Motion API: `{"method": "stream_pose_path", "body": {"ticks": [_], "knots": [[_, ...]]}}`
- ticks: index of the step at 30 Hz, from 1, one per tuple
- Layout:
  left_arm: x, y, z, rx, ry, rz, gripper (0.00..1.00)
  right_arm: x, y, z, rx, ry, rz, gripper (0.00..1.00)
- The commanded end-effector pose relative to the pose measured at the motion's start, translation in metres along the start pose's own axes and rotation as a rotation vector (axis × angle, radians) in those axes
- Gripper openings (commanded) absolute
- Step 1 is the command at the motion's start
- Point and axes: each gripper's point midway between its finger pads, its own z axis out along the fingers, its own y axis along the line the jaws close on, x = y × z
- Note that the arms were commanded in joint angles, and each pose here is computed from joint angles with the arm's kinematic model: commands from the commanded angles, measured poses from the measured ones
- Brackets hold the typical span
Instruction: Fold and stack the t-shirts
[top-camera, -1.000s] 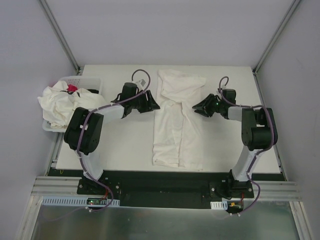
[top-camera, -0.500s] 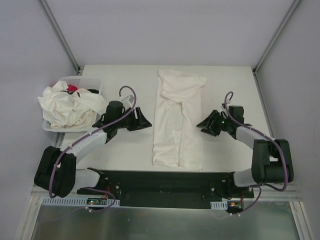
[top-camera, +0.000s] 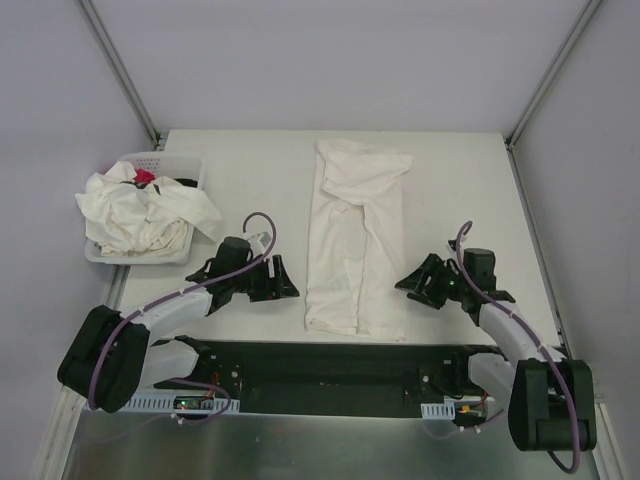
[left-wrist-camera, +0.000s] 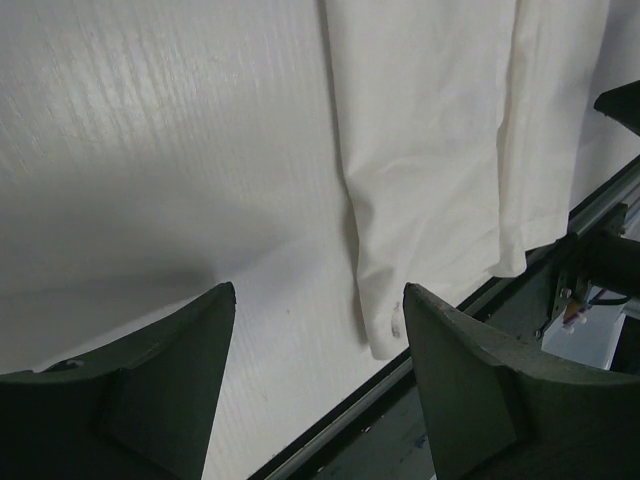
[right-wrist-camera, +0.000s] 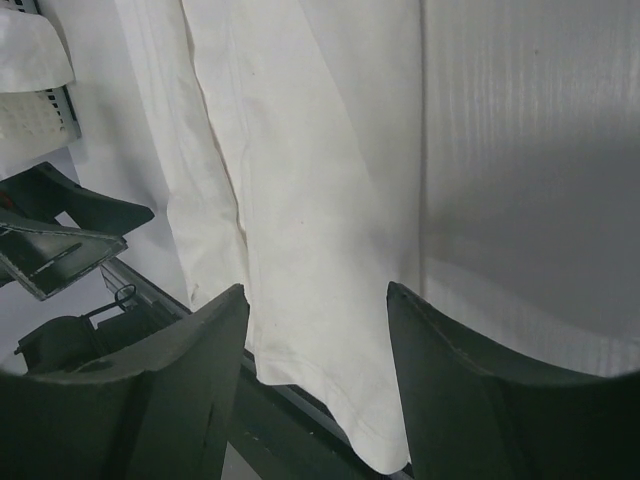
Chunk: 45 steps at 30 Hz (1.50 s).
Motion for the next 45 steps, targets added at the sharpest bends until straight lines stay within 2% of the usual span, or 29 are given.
{"method": "stream_pose_path", "body": {"ticks": [1, 12, 16, 25, 45], "knots": [[0.008, 0.0, 0.001, 0.01, -0.005, 0.009, 0.67, 0.015, -0.007, -0.011, 0.014, 0.012, 0.003, 0.61], [0.027, -0.02, -0.005, 0.131, 0.044, 0.029, 0.67, 0.043, -0.026, -0.025, 0.104, 0.077, 0.027, 0.61], [0.042, -0.025, -0.006, 0.192, 0.101, 0.015, 0.67, 0.05, -0.029, -0.037, 0.163, 0.097, 0.045, 0.61], [0.045, -0.03, 0.0, 0.225, 0.125, 0.039, 0.66, 0.076, -0.032, -0.045, 0.152, 0.113, 0.108, 0.61], [0.068, -0.041, 0.02, 0.26, 0.257, 0.0, 0.66, 0.067, -0.036, -0.033, 0.175, 0.083, 0.161, 0.61]]}}
